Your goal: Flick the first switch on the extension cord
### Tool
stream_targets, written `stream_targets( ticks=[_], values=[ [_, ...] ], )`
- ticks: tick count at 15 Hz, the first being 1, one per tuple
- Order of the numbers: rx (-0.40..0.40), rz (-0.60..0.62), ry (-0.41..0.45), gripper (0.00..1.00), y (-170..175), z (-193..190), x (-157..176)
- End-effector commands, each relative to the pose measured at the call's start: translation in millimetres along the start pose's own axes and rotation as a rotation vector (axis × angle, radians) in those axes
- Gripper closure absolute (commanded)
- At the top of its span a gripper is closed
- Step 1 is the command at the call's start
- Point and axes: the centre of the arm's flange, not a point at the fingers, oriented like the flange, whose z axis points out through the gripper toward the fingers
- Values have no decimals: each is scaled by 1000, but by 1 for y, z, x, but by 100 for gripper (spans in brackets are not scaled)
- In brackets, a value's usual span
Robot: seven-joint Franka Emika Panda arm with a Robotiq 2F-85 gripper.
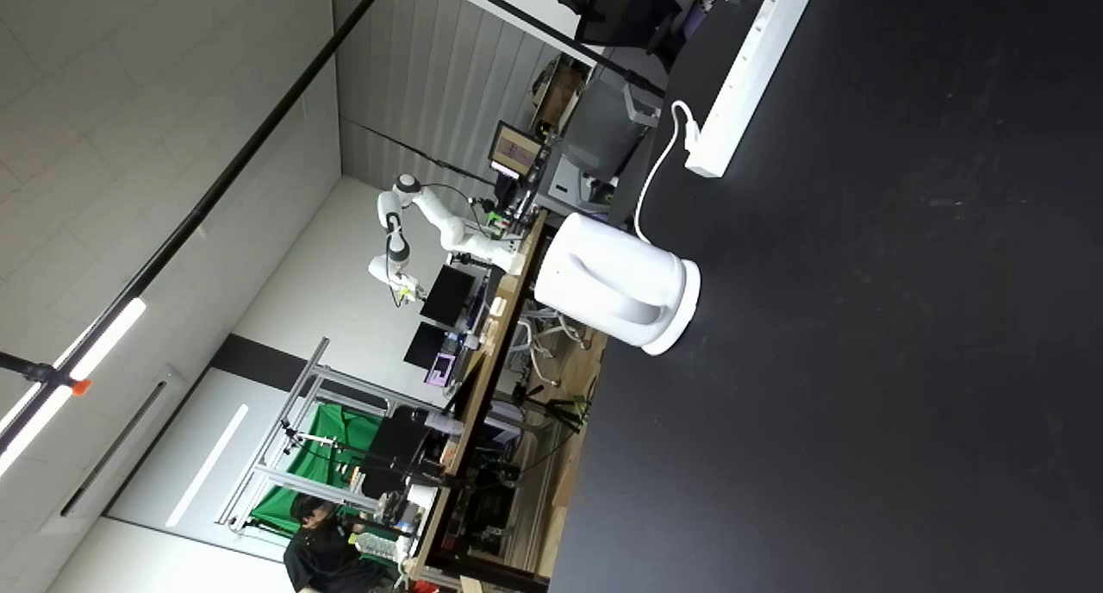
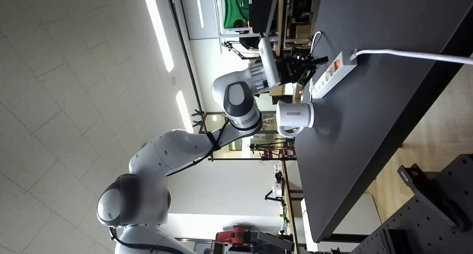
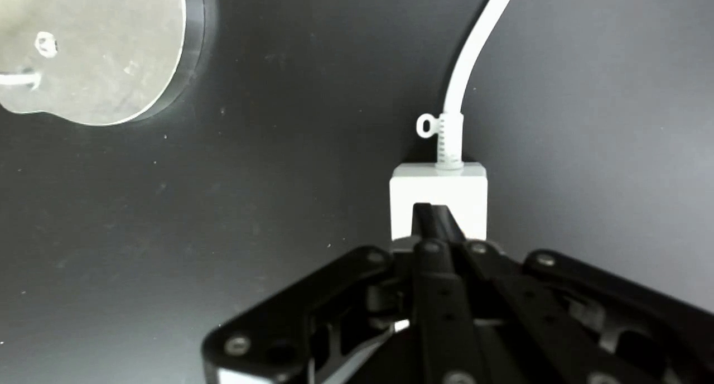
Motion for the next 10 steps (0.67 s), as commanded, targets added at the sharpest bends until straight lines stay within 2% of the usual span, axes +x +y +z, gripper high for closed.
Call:
stream_targets(
  ticks=[1,10],
  values=[
    [-19,11,5,100,-17,-8,-1],
    [-82,-9,86,100,-27,4,11]
  ],
)
